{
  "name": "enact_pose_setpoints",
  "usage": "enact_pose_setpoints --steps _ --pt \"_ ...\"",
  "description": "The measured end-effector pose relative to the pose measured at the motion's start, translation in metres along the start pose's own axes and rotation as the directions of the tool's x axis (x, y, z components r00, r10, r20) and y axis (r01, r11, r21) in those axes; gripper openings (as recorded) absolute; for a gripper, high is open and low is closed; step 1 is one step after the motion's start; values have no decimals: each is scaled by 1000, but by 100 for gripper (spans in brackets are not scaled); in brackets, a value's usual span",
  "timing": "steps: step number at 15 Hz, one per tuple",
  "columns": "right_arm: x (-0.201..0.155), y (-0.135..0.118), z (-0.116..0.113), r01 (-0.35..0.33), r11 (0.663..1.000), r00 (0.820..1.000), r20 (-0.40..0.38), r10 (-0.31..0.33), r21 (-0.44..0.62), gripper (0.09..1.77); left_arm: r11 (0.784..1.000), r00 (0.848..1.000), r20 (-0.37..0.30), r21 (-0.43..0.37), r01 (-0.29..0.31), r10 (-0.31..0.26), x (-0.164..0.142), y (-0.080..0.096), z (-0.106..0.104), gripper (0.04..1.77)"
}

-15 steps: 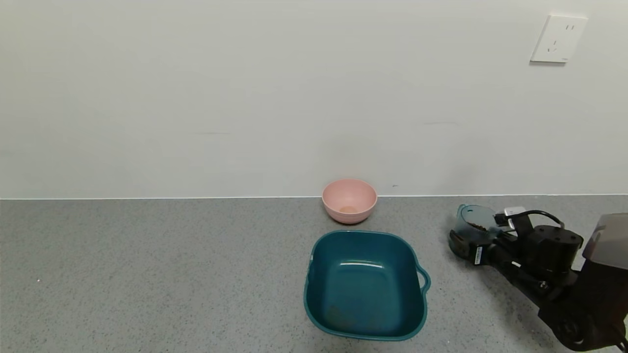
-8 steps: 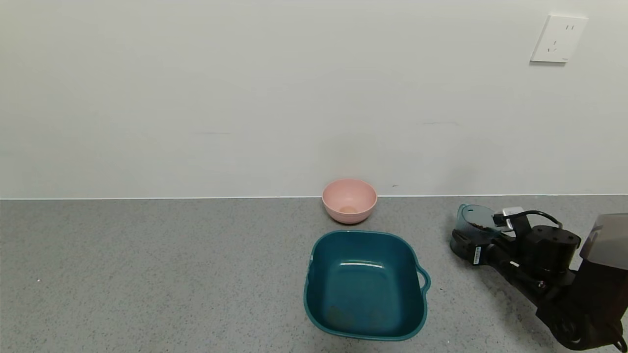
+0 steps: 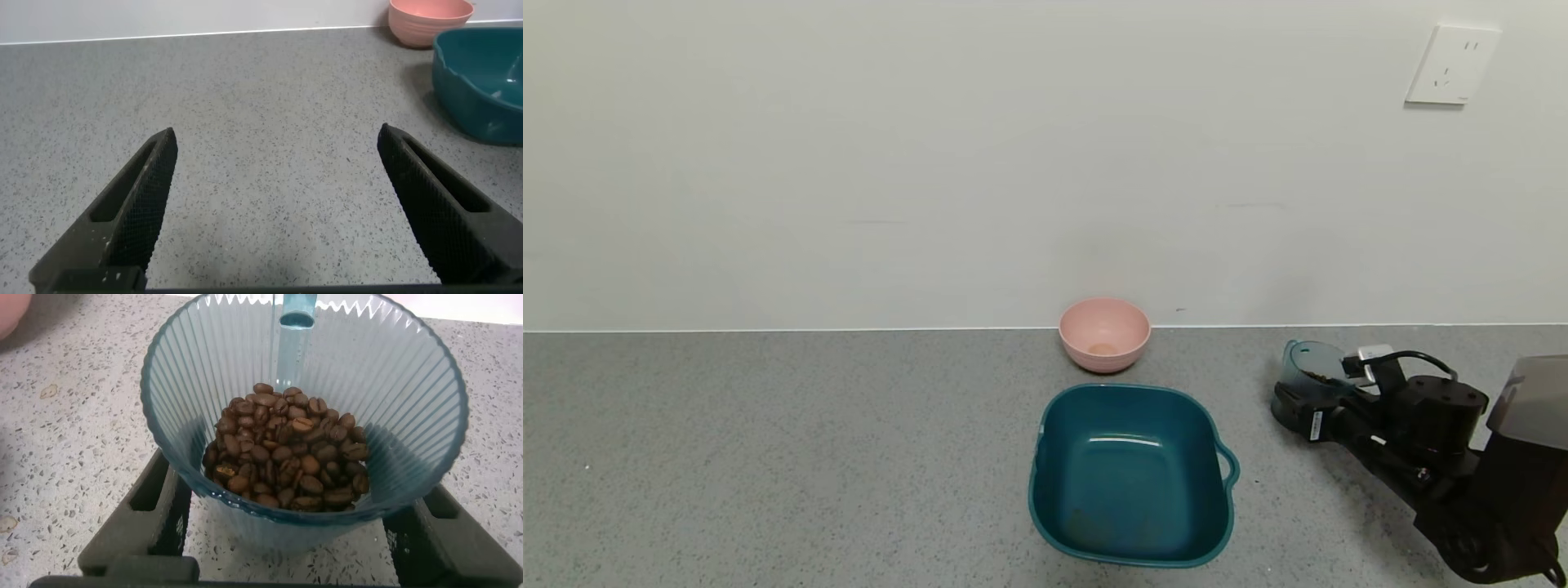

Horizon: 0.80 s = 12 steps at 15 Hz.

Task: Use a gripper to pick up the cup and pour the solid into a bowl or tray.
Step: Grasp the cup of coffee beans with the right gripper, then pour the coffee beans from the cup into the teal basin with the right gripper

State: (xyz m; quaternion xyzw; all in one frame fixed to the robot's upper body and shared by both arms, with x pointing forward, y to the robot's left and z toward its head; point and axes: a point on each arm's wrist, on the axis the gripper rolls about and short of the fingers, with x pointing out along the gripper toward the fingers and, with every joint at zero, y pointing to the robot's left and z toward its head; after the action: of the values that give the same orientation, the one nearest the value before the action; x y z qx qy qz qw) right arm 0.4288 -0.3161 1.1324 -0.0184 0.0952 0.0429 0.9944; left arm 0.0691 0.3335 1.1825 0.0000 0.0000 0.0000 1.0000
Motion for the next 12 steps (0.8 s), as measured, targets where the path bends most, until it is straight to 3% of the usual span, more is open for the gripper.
enact_pose_setpoints --steps 7,12 --pt "-1 -2 1 5 1000 1000 2 -5 -7 135 1000 1000 0 0 0 0 0 0 0 176" --pt "-6 -3 14 1 999 1000 27 0 -36 135 1000 1000 0 0 0 0 0 0 0 176"
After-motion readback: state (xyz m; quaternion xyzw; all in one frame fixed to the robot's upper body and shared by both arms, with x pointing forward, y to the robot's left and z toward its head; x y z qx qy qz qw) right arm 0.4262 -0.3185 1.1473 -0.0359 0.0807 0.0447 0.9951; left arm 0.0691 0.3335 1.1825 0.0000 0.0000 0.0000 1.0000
